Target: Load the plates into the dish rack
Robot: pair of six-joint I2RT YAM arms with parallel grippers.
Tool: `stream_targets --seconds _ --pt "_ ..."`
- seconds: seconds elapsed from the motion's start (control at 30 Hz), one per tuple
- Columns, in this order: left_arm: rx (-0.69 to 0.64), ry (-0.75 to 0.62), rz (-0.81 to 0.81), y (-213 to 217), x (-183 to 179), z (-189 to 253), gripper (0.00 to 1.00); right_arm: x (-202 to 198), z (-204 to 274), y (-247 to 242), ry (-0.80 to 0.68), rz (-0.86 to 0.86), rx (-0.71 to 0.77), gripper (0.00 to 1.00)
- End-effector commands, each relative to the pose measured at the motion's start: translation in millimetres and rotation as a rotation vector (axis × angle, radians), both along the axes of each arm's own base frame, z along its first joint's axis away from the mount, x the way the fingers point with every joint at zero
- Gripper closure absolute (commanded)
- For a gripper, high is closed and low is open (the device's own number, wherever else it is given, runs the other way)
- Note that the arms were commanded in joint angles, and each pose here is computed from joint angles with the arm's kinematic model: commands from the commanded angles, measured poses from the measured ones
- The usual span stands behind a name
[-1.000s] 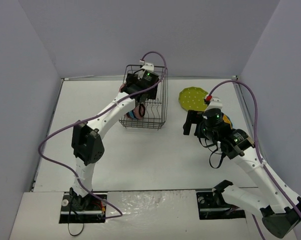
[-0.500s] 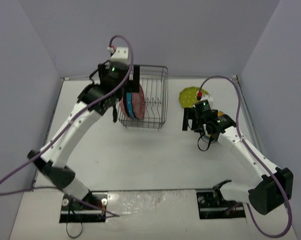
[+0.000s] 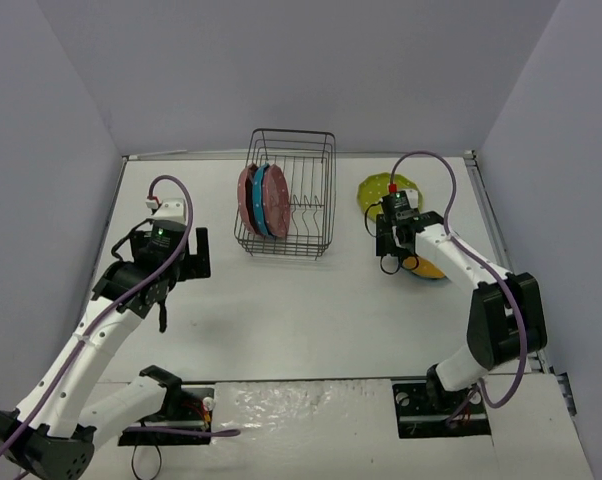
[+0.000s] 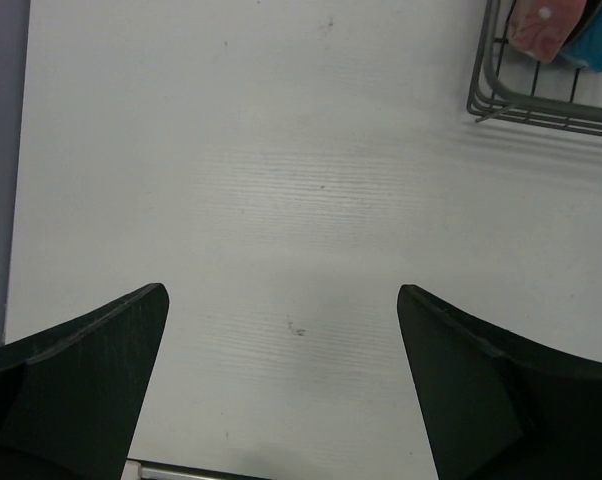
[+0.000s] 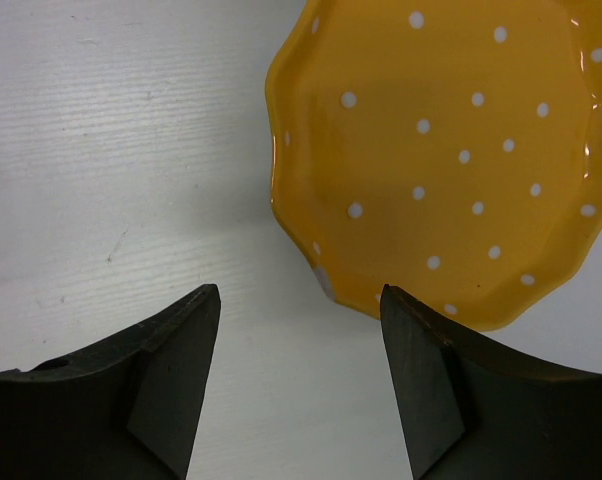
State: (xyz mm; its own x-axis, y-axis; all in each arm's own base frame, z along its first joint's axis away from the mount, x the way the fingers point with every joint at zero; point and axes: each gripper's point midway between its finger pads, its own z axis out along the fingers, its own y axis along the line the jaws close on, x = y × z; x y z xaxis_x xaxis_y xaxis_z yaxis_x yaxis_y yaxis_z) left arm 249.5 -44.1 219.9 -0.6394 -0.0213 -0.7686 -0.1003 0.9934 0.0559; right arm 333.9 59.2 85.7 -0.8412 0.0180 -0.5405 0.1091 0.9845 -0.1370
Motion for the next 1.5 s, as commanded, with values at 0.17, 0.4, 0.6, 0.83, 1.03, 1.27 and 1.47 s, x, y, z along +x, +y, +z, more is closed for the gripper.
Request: stream_targets --seconds 0.17,0.4,0.6,0.83,1.03,1.27,1.47 --pt "0.019 -0.08 0.039 13.0 9.8 -1.5 0.03 31.2 -4.8 -9.0 -0.007 0.087 -0.107 0.46" --pt "0.037 -0.069 0.07 17.6 15.6 -21.7 0.03 34.5 -23.2 -12.6 0.024 0.098 -0.119 0.51" --pt "0.069 -0.057 0.098 24.3 15.3 -32.3 0.03 39.9 -36.2 -13.6 0.049 0.12 -0.149 0.57" --pt "0.074 -0.06 0.087 23.2 17.7 -33.6 0.03 35.9 -43.1 -21.0 0.063 0.101 -0.184 0.73" --pt "0.072 -0.059 0.082 22.2 18.0 -34.0 0.03 34.9 -36.1 -17.0 0.042 0.099 -0.158 0.99" --pt "0.073 -0.063 0.082 22.9 17.5 -32.9 0.03 56.9 3.4 9.0 -0.074 0.112 -0.025 1.0" --pt "0.074 -0.065 0.083 23.6 16.5 -32.3 0.03 82.7 11.9 30.9 -0.099 0.111 0.04 1.0"
